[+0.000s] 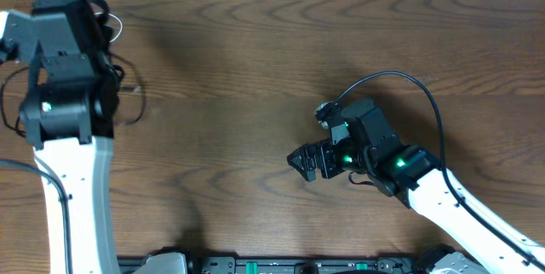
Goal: Untangle cables
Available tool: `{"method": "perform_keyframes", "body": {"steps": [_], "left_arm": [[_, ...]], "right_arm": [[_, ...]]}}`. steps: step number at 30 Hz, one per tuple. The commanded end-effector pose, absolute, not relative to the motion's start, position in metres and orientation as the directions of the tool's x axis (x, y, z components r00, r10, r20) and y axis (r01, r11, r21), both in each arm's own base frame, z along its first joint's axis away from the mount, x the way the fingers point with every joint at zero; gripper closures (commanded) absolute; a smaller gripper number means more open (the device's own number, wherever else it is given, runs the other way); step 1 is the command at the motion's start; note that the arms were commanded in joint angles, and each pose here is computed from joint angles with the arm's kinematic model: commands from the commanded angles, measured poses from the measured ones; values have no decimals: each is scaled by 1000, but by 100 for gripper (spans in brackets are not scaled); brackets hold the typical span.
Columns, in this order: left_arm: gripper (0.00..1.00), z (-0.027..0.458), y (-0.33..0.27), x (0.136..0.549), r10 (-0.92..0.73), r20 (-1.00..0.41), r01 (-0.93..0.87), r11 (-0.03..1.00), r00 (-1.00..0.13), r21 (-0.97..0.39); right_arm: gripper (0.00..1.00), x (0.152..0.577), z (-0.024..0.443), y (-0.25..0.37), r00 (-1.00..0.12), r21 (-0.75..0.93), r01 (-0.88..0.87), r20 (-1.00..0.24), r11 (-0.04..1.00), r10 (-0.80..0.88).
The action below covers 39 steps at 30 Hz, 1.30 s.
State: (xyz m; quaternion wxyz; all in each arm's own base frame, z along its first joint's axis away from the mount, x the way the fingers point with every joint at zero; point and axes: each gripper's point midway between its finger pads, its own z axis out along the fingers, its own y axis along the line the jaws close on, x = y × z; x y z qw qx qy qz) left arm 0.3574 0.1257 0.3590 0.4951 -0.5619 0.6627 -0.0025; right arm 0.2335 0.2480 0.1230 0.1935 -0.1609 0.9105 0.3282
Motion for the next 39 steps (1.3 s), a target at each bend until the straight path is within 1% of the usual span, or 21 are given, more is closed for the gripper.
{"method": "perform_keyframes", "body": {"steps": [1,5,10,13,17,20,24,27,31,39], "left_arm": [[93,339,160,356,-733,-655,-813,259,186,-522],[92,314,159,372,-770,-624,-830,260,131,-494],[93,298,140,403,-843,-536,-780,301,52,-549],[93,290,134,416,-857,-515,-765,321,16,-558],[93,267,138,429,-831,-552,-785,385,-66,-485],[92,241,141,440,-814,-564,-803,427,-141,-415],[92,209,145,453,-796,-566,-815,464,-214,-345],[92,178,145,458,-797,-541,-831,475,-267,-289],[92,151,145,456,-805,-507,-850,472,-307,-234],[91,143,144,454,-808,-496,-855,470,-318,-219]], "right_arm": [[1,234,105,247,-890,509,-389,-422,768,-172],[1,235,84,248,-908,500,-367,-375,784,-185],[1,236,58,249,-927,488,-340,-317,804,-199],[1,236,44,249,-936,482,-326,-288,813,-205],[1,236,30,248,-943,473,-313,-257,823,-211],[1,237,25,249,-944,472,-311,-253,825,-211],[1,237,25,249,-944,470,-311,-254,826,-211],[1,240,24,246,-943,452,-308,-262,837,-206],[1,240,24,246,-943,450,-308,-264,838,-205],[1,243,23,245,-941,439,-307,-272,844,-201]]}}
